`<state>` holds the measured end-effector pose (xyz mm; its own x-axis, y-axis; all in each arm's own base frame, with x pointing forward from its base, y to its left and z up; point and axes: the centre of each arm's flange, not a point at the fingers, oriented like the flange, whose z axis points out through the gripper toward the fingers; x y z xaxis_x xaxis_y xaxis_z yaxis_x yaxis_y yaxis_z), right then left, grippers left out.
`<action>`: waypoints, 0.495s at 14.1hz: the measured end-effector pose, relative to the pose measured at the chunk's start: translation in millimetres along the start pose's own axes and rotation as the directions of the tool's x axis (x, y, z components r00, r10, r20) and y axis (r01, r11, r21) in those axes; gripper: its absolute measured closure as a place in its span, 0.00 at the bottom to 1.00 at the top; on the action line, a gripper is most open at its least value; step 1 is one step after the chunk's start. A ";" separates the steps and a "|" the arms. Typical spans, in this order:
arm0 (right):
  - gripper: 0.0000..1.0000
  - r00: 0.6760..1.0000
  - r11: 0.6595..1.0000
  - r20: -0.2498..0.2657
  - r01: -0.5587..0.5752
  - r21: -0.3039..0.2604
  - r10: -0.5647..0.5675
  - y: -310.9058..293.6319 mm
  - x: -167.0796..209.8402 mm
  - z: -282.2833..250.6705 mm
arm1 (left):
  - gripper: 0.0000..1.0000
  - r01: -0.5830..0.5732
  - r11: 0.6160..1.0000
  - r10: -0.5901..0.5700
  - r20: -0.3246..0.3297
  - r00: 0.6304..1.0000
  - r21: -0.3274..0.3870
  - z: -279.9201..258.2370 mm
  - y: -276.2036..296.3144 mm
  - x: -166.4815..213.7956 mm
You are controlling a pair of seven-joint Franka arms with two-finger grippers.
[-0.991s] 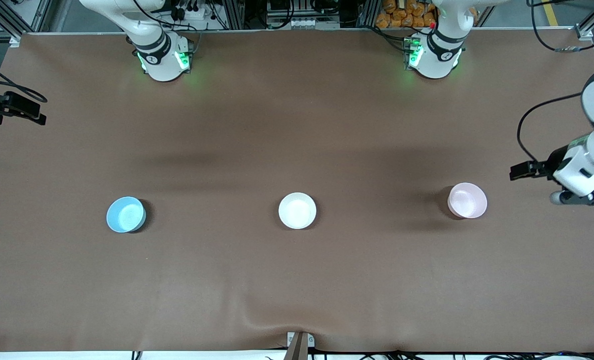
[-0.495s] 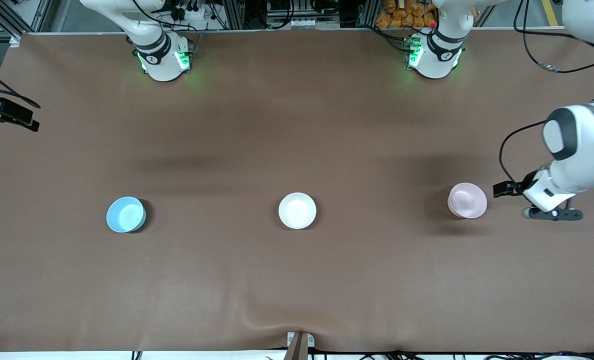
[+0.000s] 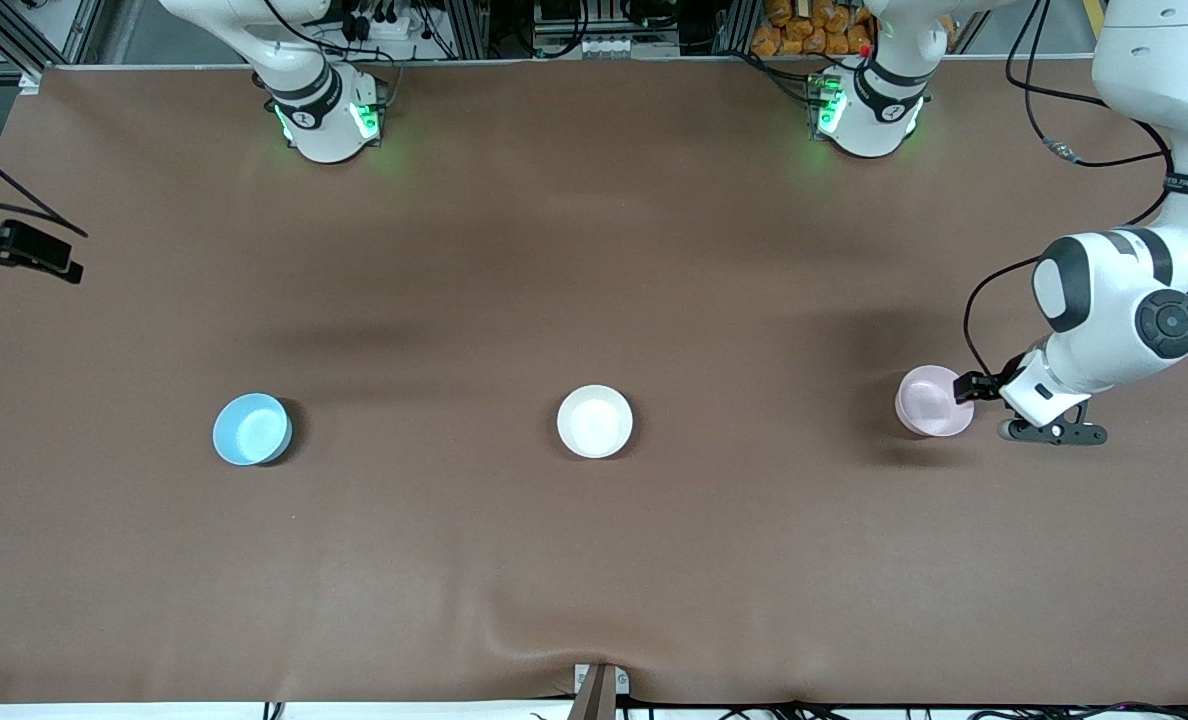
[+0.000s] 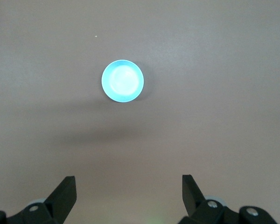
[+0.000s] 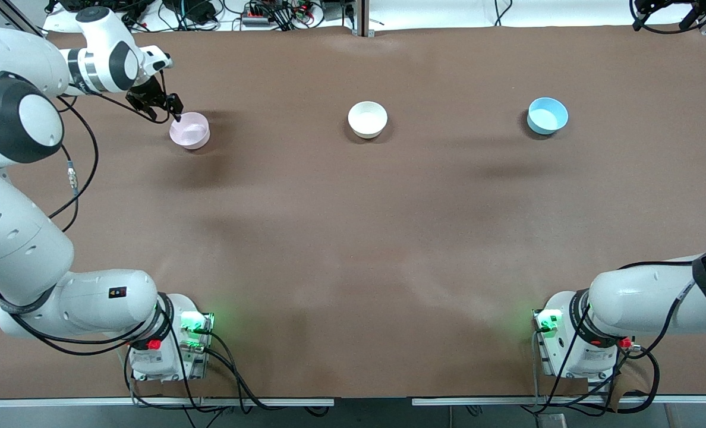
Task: Stack pink and blue bowls on white bowl
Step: 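Grasp the pink bowl with the left gripper while the right gripper reaches the blue bowl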
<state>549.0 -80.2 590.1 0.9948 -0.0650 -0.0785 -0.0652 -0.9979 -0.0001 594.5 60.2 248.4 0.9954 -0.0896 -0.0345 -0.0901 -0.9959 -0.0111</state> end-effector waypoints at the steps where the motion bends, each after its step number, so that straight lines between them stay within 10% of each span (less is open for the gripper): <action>1: 0.00 1.000 1.000 0.006 -0.003 0.001 0.003 6.4 1.1 9.0 | 0.28 -0.002 1.000 0.002 -0.004 1.000 0.000 4.5 -0.3 0.2; 7: 0.00 1.000 1.000 0.002 0.024 0.008 -0.024 61.4 5.7 92.6 | 0.50 -0.038 0.999 0.038 0.007 0.999 -0.003 28.7 -8.4 -2.5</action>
<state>543.4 -141.4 497.4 0.9959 -0.0410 -0.0807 -0.0419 -0.9991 -0.0096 591.8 69.1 219.9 0.9910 -0.1272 -0.0418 -0.1276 -0.9918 -0.0064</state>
